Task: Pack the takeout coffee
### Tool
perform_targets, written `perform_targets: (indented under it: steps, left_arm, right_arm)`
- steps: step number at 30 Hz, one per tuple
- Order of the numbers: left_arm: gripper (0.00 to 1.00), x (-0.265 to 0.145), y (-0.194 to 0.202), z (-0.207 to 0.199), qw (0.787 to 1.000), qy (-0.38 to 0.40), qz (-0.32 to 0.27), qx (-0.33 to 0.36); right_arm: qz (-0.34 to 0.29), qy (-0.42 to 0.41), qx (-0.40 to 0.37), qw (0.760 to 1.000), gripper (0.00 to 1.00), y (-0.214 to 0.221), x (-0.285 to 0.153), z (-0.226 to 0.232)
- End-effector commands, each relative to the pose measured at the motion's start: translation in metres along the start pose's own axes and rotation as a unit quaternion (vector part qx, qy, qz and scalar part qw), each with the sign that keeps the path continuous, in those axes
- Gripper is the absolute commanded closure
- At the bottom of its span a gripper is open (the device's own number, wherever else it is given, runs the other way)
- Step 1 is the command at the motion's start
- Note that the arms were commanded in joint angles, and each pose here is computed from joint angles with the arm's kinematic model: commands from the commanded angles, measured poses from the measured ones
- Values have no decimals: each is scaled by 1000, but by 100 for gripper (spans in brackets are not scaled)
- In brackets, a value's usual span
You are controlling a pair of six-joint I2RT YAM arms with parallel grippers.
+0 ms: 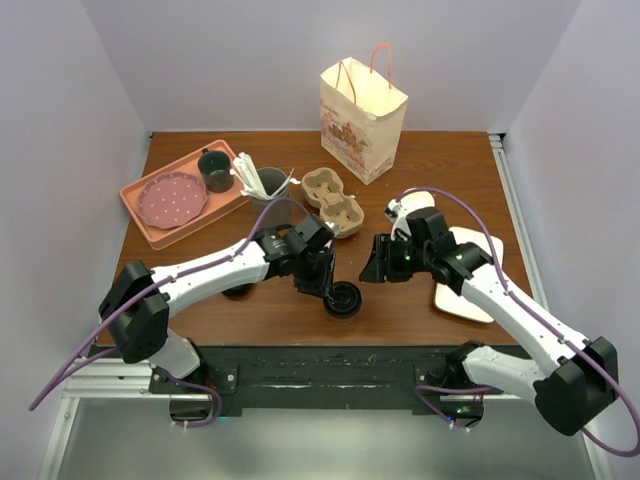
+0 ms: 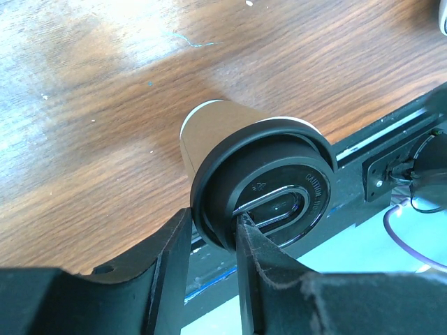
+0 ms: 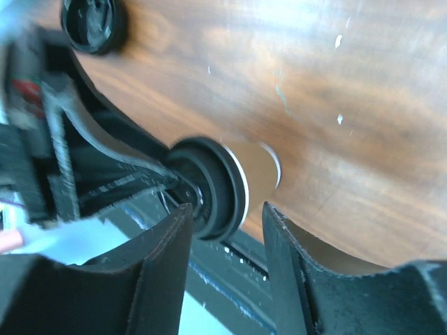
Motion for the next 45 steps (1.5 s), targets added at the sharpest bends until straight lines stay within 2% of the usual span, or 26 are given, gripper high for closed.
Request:
perform_targets:
  steps: [1, 26, 45]
  left_arm:
    - [66, 16, 14, 23, 998, -61, 35, 2]
    - [66, 19, 12, 18, 997, -72, 37, -7]
    - [66, 21, 18, 15, 996, -77, 36, -18]
  right_arm:
    - [34, -29, 16, 999, 53, 21, -2, 0]
    - [80, -31, 42, 995, 68, 65, 27, -37]
    - [73, -60, 50, 994, 67, 51, 25, -19]
Point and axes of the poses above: each gripper's point midway between its finger pads, its own x axis out along the fingers, its own z axis along the line the jaws close on, y = z × x, the point moved 3 cm from there along -x, back along the fingers, and after that the axes turned 9 degrees about x, right-handed, at the moved point
